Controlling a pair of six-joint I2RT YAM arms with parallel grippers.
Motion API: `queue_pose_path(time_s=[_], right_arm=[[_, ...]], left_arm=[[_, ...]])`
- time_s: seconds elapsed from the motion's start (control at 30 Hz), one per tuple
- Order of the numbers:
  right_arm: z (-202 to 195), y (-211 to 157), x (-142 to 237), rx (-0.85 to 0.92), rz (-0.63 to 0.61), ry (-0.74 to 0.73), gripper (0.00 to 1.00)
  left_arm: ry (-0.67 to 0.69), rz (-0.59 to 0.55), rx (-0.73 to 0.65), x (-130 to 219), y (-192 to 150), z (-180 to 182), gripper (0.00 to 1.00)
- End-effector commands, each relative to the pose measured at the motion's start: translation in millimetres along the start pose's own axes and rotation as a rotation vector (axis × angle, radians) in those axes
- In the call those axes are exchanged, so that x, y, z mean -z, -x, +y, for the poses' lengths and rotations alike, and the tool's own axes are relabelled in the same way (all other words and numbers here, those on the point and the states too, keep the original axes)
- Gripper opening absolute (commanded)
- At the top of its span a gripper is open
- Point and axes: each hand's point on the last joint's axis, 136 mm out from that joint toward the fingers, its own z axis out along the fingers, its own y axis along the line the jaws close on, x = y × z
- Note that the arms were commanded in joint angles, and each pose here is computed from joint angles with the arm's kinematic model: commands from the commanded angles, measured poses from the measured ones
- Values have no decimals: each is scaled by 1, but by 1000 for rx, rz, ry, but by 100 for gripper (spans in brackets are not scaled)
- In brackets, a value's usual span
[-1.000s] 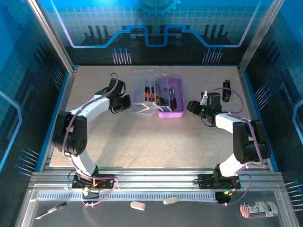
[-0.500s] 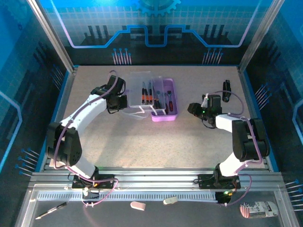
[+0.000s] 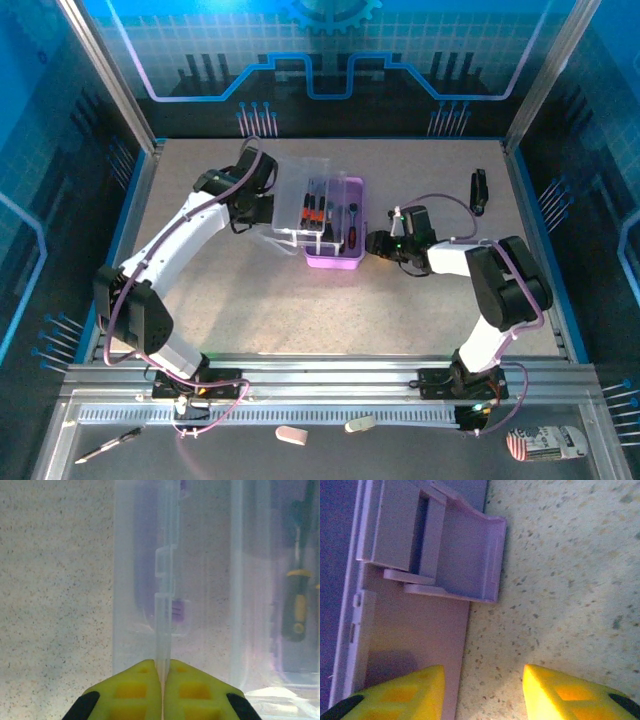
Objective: Pack the tool kit
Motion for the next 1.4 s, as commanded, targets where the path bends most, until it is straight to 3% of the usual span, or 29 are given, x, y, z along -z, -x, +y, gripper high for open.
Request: queue_pose_path(time_s=[0.0, 0.2, 0.4, 0.47, 0.77, 1.03, 1.13, 1.37], right_arm=[[19, 5, -7, 22, -17, 58, 45], [21, 2, -13, 6, -10, 72, 45], [20, 3, -14, -4, -14, 72, 45], [19, 3, -15, -7, -16, 68, 45], [11, 5, -11, -21, -44, 33, 45], [2, 12, -3, -46, -79, 8, 46], [-2, 13, 0, -54, -90, -3, 46], [-3, 16, 5, -56, -109, -7, 46]], left_arm=[[-126, -62, -48, 30, 16, -41, 0], [-162, -20, -118, 32, 6, -80, 0], [-218, 14, -177, 38, -4, -116, 25], [-261, 23, -178, 40, -7, -130, 29], [-574, 85, -196, 60, -13, -197, 34], [-690, 88, -182, 74, -10, -215, 40], [-653, 58, -171, 72, -6, -209, 40], [-393, -20, -133, 48, 11, -164, 47]])
